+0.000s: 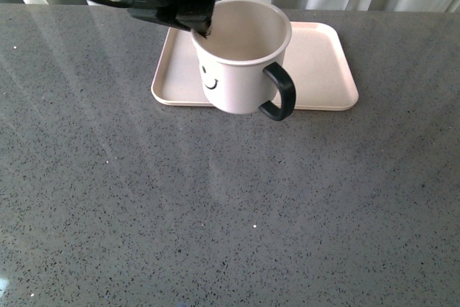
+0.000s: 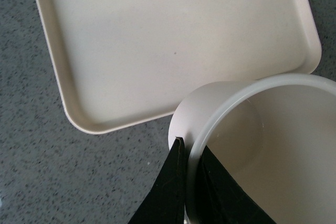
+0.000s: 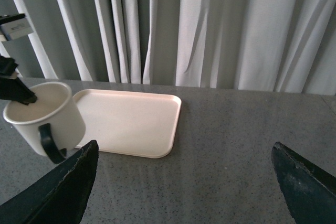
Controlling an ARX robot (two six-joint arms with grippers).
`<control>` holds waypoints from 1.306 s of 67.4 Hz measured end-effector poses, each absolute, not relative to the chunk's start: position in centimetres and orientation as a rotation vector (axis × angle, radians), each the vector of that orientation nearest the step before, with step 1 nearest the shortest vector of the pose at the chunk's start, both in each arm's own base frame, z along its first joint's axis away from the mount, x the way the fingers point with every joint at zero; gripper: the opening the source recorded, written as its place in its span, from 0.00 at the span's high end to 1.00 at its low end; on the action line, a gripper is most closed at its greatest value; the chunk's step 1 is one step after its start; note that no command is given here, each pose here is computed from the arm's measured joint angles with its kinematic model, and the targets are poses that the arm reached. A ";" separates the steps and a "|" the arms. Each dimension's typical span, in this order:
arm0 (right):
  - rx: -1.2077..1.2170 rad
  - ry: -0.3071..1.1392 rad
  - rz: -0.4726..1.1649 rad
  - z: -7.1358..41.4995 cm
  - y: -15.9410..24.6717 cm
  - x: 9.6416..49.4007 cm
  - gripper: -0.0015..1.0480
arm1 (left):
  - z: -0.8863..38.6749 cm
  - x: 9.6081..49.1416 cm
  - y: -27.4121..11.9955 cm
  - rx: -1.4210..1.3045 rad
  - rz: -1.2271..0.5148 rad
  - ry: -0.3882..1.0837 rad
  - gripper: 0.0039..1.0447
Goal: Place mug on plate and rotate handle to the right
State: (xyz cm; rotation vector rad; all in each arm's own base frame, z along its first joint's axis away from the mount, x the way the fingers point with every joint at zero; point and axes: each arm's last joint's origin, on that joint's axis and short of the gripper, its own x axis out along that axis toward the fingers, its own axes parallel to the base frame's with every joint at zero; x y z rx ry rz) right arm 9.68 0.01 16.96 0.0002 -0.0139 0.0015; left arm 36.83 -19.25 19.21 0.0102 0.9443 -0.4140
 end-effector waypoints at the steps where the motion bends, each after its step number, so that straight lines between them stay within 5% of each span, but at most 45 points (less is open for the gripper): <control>1: 0.000 -0.014 0.002 17.0 0.0 9.7 0.09 | 19.2 37.0 -19.4 0.008 -0.413 0.946 0.98; 18: 0.000 -0.014 0.002 17.0 0.0 9.7 0.09 | 18.9 39.6 -21.4 -0.002 -0.397 0.957 0.98; 88: 0.000 -0.014 0.002 17.0 0.0 9.7 0.09 | 19.6 39.3 -22.9 -0.088 -0.379 0.961 0.98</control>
